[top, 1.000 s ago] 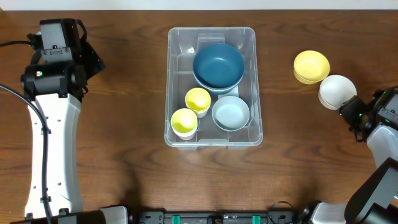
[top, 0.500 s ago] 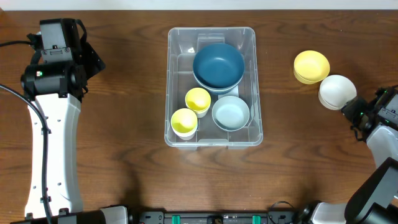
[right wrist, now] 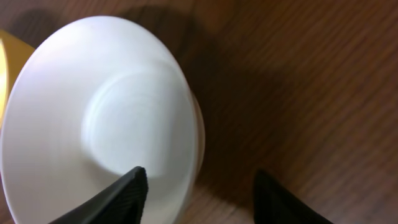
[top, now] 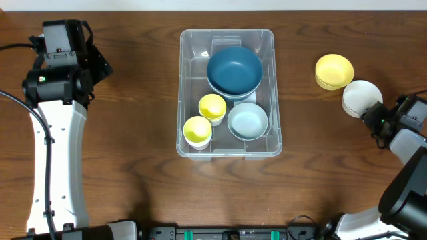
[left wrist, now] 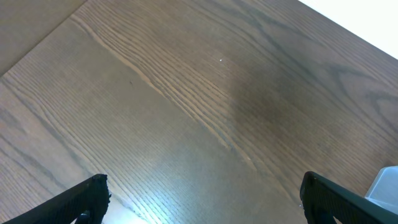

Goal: Pack container
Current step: 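Carry the white bowl into the bin and set it on the grey bowl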

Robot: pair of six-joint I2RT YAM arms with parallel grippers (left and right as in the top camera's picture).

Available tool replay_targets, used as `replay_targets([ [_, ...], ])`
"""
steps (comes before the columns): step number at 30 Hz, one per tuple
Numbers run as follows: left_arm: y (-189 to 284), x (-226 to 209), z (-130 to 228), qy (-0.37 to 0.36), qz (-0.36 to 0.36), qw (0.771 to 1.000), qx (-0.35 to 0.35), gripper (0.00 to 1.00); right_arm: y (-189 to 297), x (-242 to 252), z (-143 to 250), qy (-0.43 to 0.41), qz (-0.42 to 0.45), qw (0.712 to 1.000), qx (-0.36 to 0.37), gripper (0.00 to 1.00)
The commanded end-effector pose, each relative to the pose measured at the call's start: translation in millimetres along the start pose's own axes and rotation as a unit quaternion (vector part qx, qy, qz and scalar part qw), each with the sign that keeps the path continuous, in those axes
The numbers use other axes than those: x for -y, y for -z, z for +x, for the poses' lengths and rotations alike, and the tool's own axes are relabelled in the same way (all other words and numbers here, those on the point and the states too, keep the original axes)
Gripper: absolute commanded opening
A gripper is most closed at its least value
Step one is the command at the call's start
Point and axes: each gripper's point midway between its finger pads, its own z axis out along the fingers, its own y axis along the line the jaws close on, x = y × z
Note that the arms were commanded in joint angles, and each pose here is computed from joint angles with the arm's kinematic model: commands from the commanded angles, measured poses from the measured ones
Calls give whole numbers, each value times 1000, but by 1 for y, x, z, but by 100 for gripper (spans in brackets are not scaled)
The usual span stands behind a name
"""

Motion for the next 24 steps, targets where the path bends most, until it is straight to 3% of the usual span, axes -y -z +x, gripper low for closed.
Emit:
replay_targets([
  [1, 4, -4, -7, 7, -7, 1000, 11, 98, -3, -2, 6, -8, -13, 1000, -11, 43],
  [6, 4, -4, -7, 7, -7, 1000, 11, 98, -3, -1, 9, -9, -11, 1000, -17, 33],
  [12, 4, -4, -7, 7, -7, 1000, 11, 98, -2, 0, 11, -10, -9, 1000, -21, 30],
  [18, 4, -4, -7, 7, -7, 1000, 11, 98, 7, 3, 13, -19, -2, 999, -30, 10],
  [24, 4, -4, -7, 7, -7, 1000, 11, 98, 35, 0, 3, -22, -3, 1000, -14, 6],
])
